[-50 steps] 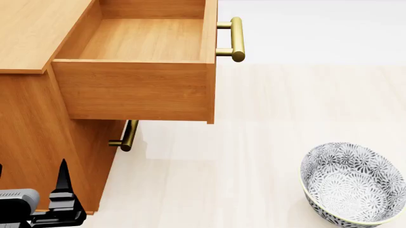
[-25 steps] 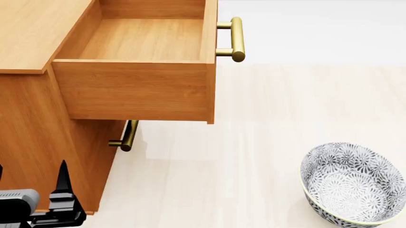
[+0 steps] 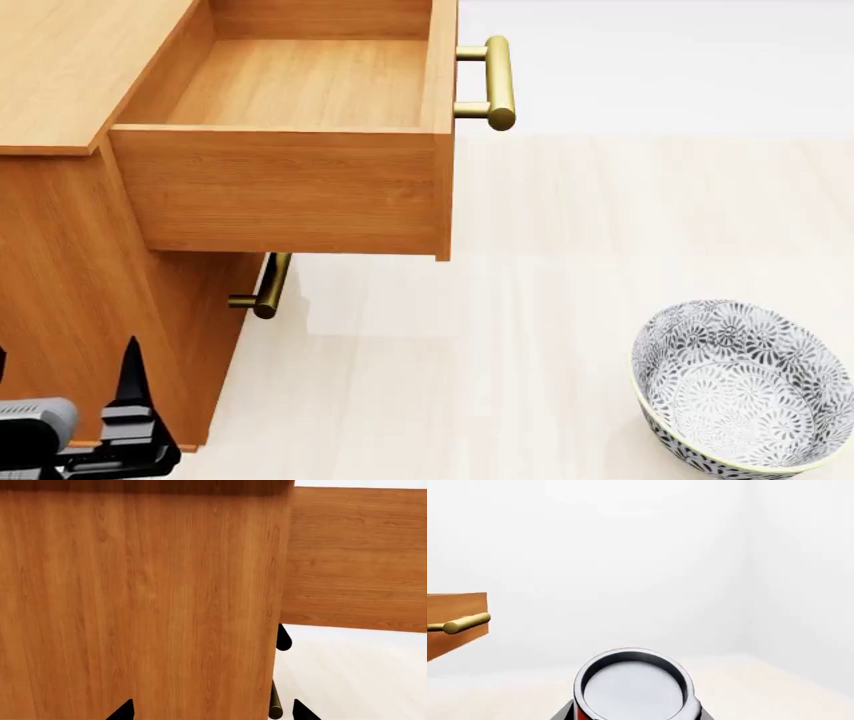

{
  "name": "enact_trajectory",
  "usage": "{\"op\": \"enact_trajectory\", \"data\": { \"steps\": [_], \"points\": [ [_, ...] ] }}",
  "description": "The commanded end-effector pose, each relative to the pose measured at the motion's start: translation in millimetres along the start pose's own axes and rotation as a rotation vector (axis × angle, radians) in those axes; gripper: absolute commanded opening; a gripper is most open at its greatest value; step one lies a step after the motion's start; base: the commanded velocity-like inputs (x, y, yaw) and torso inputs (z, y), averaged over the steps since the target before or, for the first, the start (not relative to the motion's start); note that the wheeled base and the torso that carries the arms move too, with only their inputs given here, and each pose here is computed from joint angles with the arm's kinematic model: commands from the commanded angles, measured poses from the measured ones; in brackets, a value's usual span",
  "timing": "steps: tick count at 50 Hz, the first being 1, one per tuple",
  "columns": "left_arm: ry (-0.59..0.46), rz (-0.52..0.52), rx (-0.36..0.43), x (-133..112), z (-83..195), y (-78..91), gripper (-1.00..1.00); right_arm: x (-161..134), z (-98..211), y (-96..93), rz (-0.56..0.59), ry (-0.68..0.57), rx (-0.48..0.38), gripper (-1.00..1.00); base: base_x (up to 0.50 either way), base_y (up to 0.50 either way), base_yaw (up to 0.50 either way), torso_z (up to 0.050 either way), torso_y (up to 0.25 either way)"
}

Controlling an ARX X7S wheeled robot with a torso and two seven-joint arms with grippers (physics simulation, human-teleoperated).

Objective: Put the ketchup in the top drawer of the cabinet.

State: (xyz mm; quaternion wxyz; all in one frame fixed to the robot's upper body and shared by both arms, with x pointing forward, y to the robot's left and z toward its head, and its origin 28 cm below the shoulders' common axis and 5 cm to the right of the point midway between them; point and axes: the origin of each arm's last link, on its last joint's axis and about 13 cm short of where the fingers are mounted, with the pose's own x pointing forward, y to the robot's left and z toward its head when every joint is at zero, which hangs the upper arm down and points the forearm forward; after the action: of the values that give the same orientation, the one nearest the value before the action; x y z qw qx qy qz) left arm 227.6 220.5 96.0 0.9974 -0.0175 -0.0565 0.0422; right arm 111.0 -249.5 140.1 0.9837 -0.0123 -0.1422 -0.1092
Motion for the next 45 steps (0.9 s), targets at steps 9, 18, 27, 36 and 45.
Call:
{"op": "enact_trajectory", "data": {
  "steps": [9, 18, 27, 36, 45],
  "points": [
    [-0.001, -0.002, -0.002, 2.0, 0.2, -0.6, 1.0, 23.7, 60.2, 18.4, 0.013, -0.13, -0.028, -1.0, 0.0, 0.0, 0.0, 0.0, 0.0],
    [-0.001, 0.0, -0.007, 1.3, -0.8, -0.5, 1.0, 50.1, 84.0, 35.0, 0.046, -0.162, -0.032, -1.0, 0.0, 0.0, 0.0, 0.0, 0.0],
    [0.003, -0.008, -0.008, 1.5, -0.5, -2.2, 1.0, 77.4, 112.7, 58.9, 0.122, -0.215, -0.026, -1.0, 0.0, 0.0, 0.0, 0.0, 0.0],
    [0.001, -0.008, -0.011, 1.5, -0.2, -2.5, 1.0, 94.1, 124.9, 67.7, 0.146, -0.236, -0.029, -1.0, 0.0, 0.0, 0.0, 0.0, 0.001],
    [0.005, -0.009, -0.013, 2.1, -2.7, -3.3, 1.0, 109.5, 134.2, 73.7, 0.163, -0.258, -0.032, -1.0, 0.0, 0.0, 0.0, 0.0, 0.0]
  ]
}}
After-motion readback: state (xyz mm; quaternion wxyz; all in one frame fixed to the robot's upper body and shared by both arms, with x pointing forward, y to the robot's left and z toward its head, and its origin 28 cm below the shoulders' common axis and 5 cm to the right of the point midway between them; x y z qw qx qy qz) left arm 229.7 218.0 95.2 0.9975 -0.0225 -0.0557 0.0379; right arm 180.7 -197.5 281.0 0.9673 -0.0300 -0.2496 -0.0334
